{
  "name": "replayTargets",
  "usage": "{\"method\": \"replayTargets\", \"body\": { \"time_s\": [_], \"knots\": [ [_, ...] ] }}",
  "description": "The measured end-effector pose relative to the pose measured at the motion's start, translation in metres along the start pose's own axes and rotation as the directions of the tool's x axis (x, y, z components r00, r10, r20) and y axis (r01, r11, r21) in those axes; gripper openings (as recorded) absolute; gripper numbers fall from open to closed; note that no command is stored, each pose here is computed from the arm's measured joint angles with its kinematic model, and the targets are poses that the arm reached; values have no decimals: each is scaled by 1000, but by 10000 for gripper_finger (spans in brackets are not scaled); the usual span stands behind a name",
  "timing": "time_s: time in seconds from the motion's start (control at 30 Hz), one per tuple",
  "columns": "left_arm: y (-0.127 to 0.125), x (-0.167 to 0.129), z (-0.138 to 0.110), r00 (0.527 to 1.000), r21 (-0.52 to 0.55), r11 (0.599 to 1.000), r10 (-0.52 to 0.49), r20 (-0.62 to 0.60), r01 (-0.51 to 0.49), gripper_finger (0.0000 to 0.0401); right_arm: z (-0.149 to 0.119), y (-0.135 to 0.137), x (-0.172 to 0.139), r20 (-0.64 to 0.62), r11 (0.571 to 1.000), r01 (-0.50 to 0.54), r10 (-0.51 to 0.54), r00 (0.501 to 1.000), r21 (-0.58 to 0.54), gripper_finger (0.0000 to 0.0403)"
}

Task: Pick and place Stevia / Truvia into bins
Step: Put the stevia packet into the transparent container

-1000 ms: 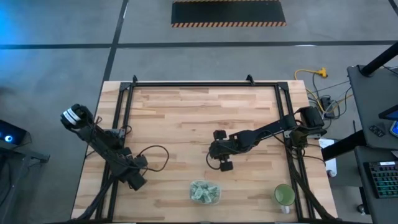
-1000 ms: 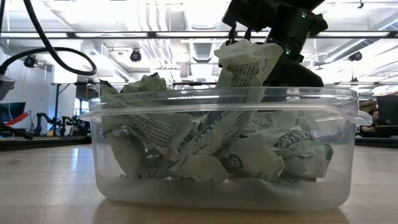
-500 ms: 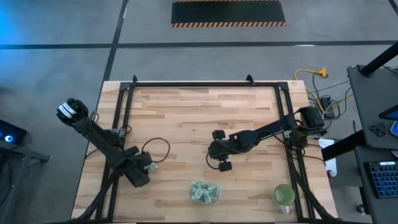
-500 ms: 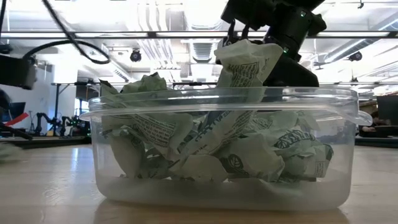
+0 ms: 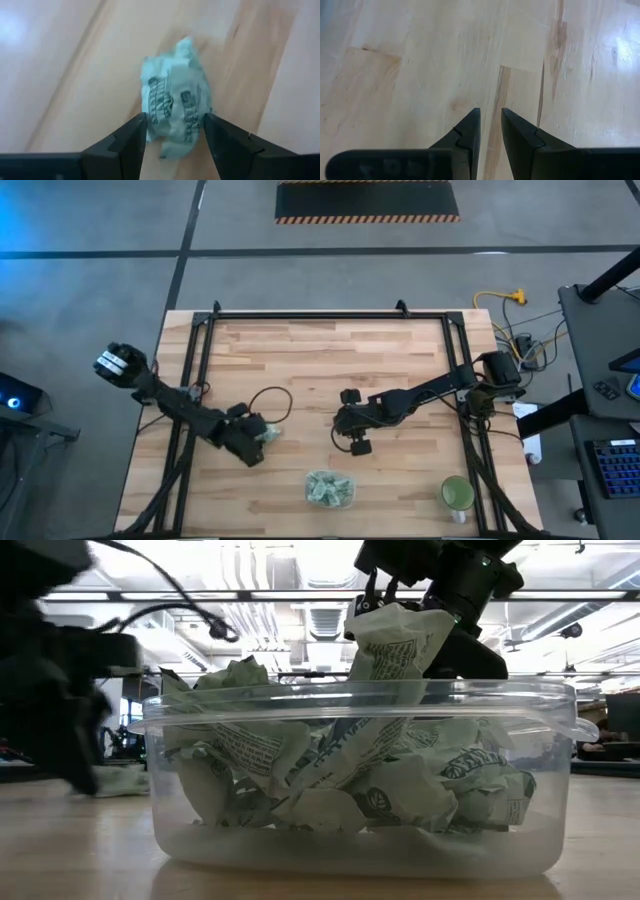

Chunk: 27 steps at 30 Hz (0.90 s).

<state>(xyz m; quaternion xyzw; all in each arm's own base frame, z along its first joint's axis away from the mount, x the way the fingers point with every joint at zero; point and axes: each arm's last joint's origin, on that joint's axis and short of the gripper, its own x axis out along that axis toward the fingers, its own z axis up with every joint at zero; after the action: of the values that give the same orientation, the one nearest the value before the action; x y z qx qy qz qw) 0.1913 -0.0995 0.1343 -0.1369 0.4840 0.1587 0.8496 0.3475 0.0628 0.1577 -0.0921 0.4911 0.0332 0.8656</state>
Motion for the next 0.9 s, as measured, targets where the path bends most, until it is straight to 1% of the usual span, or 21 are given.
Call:
{"method": "replayTargets", "body": {
  "time_s": [0.2, 0.37, 0.5, 0.6, 0.7, 0.9],
  "knots": [
    [-2, 14, 26, 993, 82, 995, -68, 97, 60, 182, -1, 0, 0, -12, 1000, 0, 0, 1000, -1, 68],
    [-3, 13, 34, 991, 118, 991, -73, 116, 60, 182, -5, 0, 0, -51, 1000, -1, 1, 999, -2, 68],
    [-1, 9, 33, 994, 121, 991, -62, 86, 51, 182, -5, 0, 0, -53, 1000, -1, 1, 999, 3, 68],
    [2, 7, 30, 998, 90, 995, -54, 35, 51, 182, -5, 0, 0, -53, 1000, -1, 1, 999, 5, 68],
    [2, 7, 27, 998, 67, 995, -69, -13, 70, 182, -5, 0, 0, -52, 1000, -1, 1, 999, 5, 68],
    [2, 7, 27, 996, 66, 994, -84, -28, 85, 164, -5, 0, 0, -51, 1000, -1, 1, 999, 5, 68]
  ]
}}
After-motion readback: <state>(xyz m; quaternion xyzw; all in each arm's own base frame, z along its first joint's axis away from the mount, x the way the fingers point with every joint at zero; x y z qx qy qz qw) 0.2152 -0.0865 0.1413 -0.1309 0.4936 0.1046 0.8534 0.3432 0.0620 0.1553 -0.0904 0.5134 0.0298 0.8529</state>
